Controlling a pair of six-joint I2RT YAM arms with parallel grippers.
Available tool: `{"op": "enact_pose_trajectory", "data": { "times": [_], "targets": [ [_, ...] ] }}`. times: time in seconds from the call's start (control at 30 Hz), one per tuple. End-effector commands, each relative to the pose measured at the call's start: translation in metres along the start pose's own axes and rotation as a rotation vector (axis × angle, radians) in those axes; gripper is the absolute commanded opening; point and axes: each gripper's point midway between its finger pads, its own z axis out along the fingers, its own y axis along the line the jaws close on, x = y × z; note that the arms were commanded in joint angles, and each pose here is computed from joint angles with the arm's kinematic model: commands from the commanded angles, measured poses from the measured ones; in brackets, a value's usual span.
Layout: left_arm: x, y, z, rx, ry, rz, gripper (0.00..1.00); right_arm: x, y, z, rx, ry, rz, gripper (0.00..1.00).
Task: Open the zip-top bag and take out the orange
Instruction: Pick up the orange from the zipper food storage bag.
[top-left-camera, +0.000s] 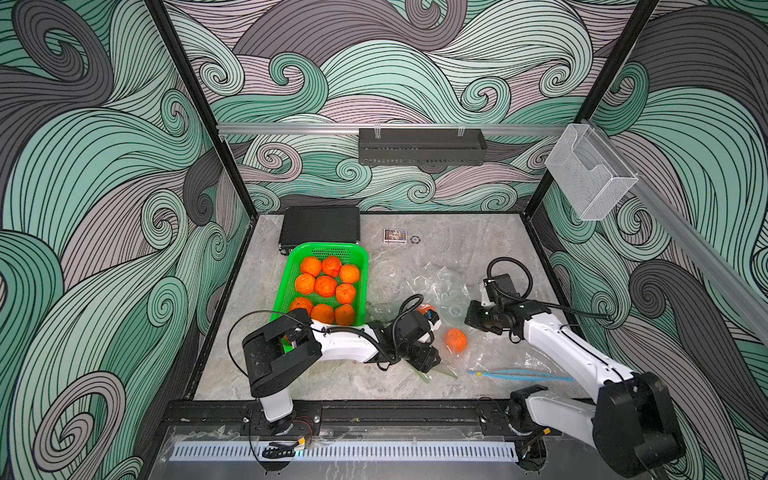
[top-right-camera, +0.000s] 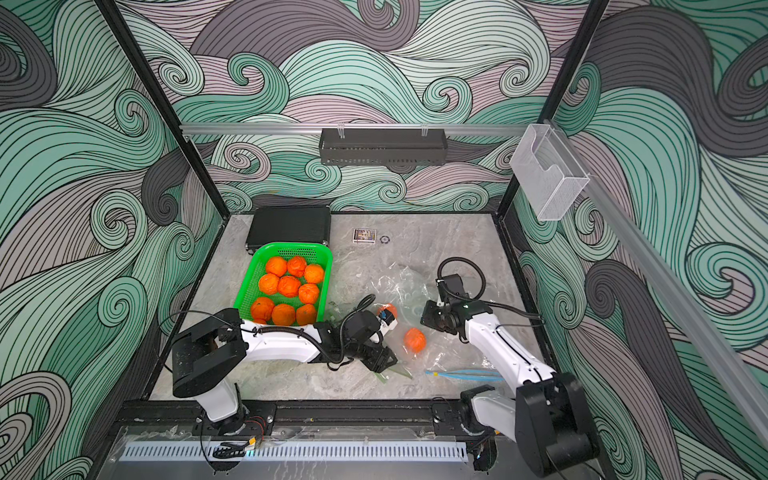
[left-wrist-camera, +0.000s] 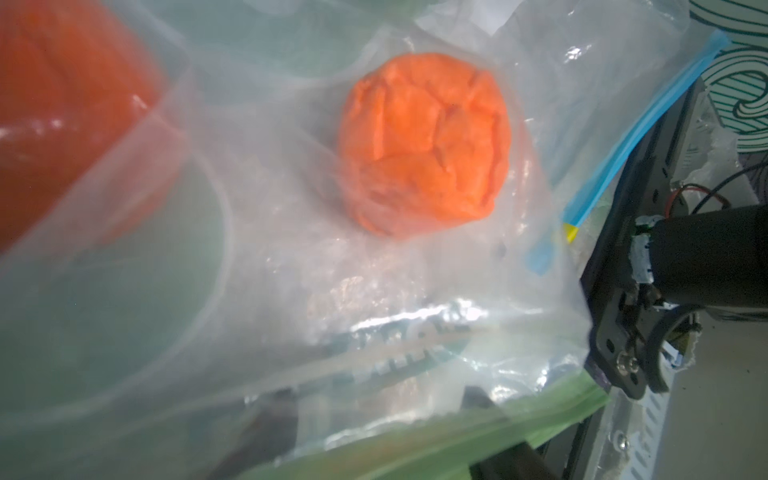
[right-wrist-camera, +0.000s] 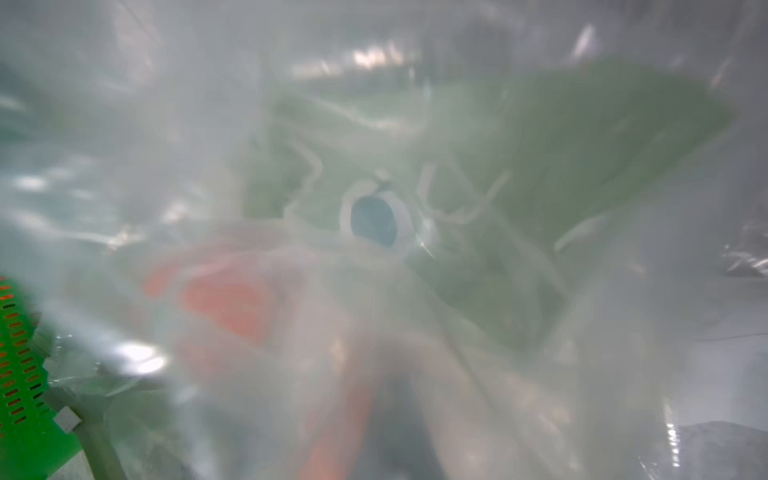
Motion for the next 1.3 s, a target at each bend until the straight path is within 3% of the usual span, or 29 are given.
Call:
{"op": "enact_pose_trajectory", "data": {
  "times": [0.0,0.23,0.83,1.27],
  "targets": [
    [-0.023,-0.016,-0.002,0.020,-0.045,0.059,0.67,0.019,0.009,0.010,-0.051,0.109,0.031,0.00],
    [-0.032,-0.030,0.004,0.035,-0.052,0.133,0.78,0.036,0.011,0.021,-0.046,0.157,0.021,0.00],
    [-0.028,-0.017,0.043,-0.059,0.036,0.177,0.84,0.058,0.003,0.043,-0.034,0.245,0.002,0.00],
    [-0.001,-0.010,-0.009,-0.084,0.063,0.252,0.84,0.035,-0.019,0.035,0.044,0.158,-0.009,0.00]
  ]
}}
